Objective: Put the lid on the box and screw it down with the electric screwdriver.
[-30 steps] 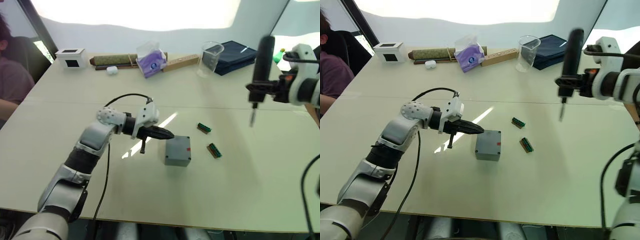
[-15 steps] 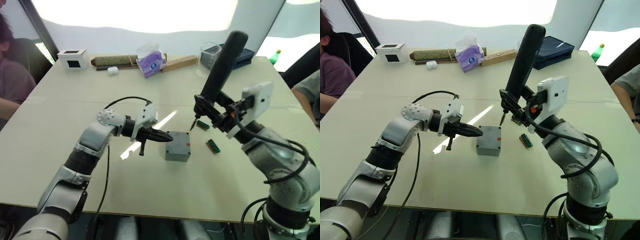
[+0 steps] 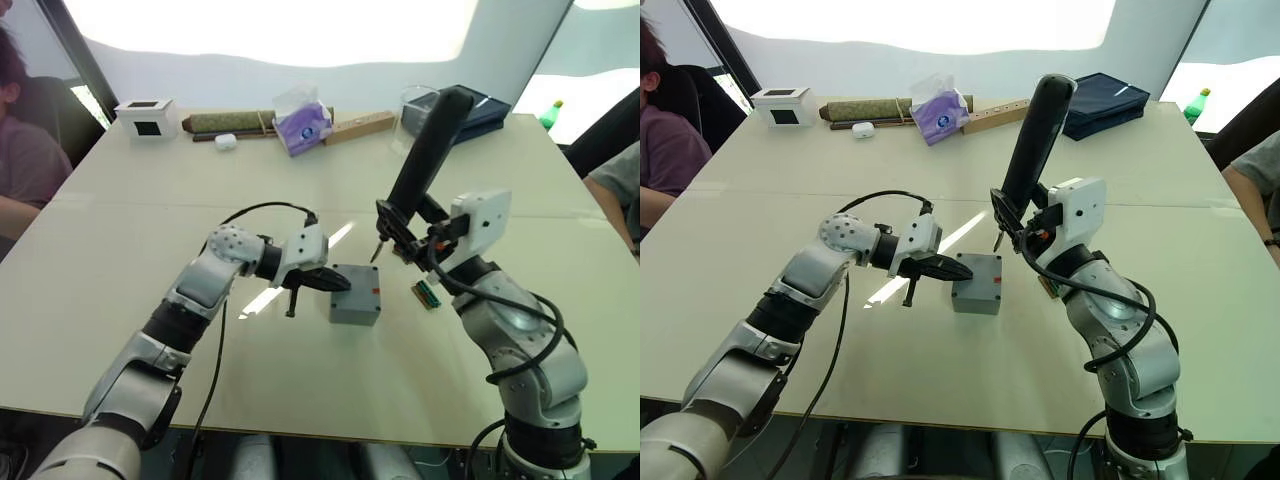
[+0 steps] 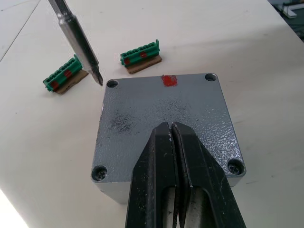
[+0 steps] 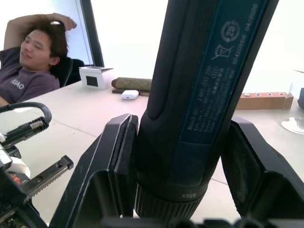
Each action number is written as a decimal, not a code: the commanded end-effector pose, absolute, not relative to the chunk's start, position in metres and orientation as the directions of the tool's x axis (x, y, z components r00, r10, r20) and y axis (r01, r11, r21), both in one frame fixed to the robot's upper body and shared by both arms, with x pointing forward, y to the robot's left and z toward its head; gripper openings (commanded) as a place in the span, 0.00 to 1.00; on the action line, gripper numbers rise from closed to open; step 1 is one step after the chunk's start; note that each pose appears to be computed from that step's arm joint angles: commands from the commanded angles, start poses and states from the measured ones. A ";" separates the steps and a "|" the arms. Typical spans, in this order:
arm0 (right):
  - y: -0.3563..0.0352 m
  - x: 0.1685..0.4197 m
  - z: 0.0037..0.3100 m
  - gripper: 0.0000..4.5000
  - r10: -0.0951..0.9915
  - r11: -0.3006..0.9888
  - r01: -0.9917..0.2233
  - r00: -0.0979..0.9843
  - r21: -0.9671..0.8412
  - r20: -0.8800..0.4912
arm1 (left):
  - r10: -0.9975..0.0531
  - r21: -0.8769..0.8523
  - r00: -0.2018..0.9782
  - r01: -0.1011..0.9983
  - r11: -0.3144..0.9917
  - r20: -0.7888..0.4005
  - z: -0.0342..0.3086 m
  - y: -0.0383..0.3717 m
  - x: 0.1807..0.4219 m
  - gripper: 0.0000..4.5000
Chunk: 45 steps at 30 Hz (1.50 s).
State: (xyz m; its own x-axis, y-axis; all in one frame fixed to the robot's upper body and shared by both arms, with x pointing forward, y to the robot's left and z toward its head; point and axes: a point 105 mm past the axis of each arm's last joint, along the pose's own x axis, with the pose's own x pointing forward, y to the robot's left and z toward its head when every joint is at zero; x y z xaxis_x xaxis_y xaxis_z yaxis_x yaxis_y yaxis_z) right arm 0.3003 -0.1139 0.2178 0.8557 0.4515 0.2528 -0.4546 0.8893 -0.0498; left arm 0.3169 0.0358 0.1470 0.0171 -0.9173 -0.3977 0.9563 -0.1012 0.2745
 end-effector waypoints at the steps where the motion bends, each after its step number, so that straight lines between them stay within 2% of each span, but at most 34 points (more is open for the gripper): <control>1: -0.113 0.294 0.229 0.48 0.454 0.889 -0.450 0.834 -0.088 0.314 | -0.894 0.255 0.030 0.962 -0.095 -0.448 0.138 0.043 0.320 0.00; 24: -0.120 0.295 0.214 0.48 0.450 0.893 -0.430 0.851 -0.134 0.272 | -0.898 0.252 0.018 0.962 -0.104 -0.439 0.139 0.037 0.319 0.00; 26: -0.120 0.295 0.207 0.48 0.462 0.886 -0.434 0.852 -0.161 0.245 | -0.898 0.251 0.018 0.962 -0.104 -0.440 0.138 0.037 0.319 0.00; 29: -0.115 0.294 0.178 0.48 0.504 0.854 -0.472 0.855 -0.218 0.121 | -0.896 0.250 0.017 0.962 -0.105 -0.443 0.137 0.037 0.319 0.00; 31: -0.115 0.294 0.165 0.48 0.500 0.859 -0.483 0.863 -0.170 0.077 | -0.896 0.248 0.017 0.963 -0.105 -0.444 0.136 0.037 0.319 0.00; 39: -0.115 0.305 0.133 0.48 0.461 0.871 -0.460 0.886 -0.174 -0.040 | -0.896 0.236 0.016 0.967 -0.099 -0.444 0.133 0.035 0.317 0.00; 45: -0.113 0.306 0.124 0.48 0.460 0.870 -0.467 0.884 -0.159 -0.078 | -0.897 0.234 0.020 0.968 -0.094 -0.441 0.132 0.035 0.318 0.00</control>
